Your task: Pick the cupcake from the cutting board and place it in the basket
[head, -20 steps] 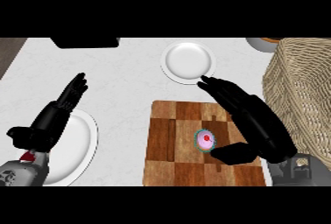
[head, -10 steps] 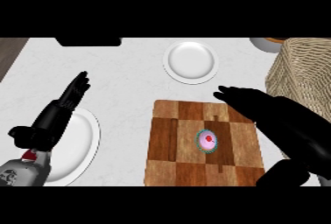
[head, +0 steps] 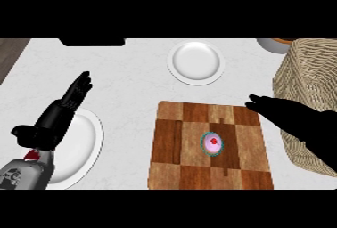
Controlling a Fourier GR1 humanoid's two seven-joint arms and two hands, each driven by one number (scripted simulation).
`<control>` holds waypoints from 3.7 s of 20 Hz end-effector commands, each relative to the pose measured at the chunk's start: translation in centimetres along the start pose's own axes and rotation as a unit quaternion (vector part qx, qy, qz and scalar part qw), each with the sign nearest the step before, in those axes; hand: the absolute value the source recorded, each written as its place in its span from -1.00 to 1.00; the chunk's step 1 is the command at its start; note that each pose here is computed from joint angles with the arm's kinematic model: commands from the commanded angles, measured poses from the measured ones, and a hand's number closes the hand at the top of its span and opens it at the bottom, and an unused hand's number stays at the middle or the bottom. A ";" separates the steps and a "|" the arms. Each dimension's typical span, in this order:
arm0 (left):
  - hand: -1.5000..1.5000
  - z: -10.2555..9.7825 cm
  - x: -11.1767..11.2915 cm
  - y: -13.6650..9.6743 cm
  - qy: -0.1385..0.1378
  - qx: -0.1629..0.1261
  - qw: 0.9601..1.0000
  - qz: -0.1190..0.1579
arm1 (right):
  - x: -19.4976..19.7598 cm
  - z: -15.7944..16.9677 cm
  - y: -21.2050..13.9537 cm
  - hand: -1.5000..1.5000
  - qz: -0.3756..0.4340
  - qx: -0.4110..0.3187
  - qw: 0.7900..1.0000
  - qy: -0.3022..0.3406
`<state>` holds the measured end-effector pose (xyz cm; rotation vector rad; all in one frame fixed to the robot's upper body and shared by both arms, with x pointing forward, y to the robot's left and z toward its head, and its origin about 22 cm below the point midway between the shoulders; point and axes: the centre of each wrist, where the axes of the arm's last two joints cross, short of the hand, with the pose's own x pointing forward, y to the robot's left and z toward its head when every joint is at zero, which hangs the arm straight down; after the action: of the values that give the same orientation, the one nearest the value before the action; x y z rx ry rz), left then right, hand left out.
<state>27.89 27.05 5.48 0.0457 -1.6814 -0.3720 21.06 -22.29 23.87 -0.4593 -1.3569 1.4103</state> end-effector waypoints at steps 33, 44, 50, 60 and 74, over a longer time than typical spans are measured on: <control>0.00 0.8 1.9 -1.4 -0.006 -0.002 1.000 -0.009 | -2.5 -7.9 11.6 -1.00 -0.060 -0.056 0.996 -0.044; 0.00 -0.6 0.0 -0.3 0.001 -0.004 1.000 0.004 | -5.1 -9.0 12.7 -1.00 -0.013 -0.031 0.999 -0.001; 0.00 -0.9 0.5 -1.0 -0.007 0.002 1.000 -0.008 | -3.2 -8.2 15.3 -1.00 -0.011 -0.033 0.999 0.006; 0.00 1.3 2.6 -0.9 -0.005 0.001 1.000 -0.002 | -4.4 -12.9 16.3 -1.00 0.007 -0.006 0.999 0.035; 0.00 -0.1 1.4 -1.8 -0.003 -0.001 1.000 -0.001 | -5.9 -14.0 21.6 1.00 0.039 0.077 0.996 0.017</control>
<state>27.99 26.25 5.95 0.0416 -1.6887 -0.3817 26.91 -16.09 1.24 -0.4396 -1.2364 1.4694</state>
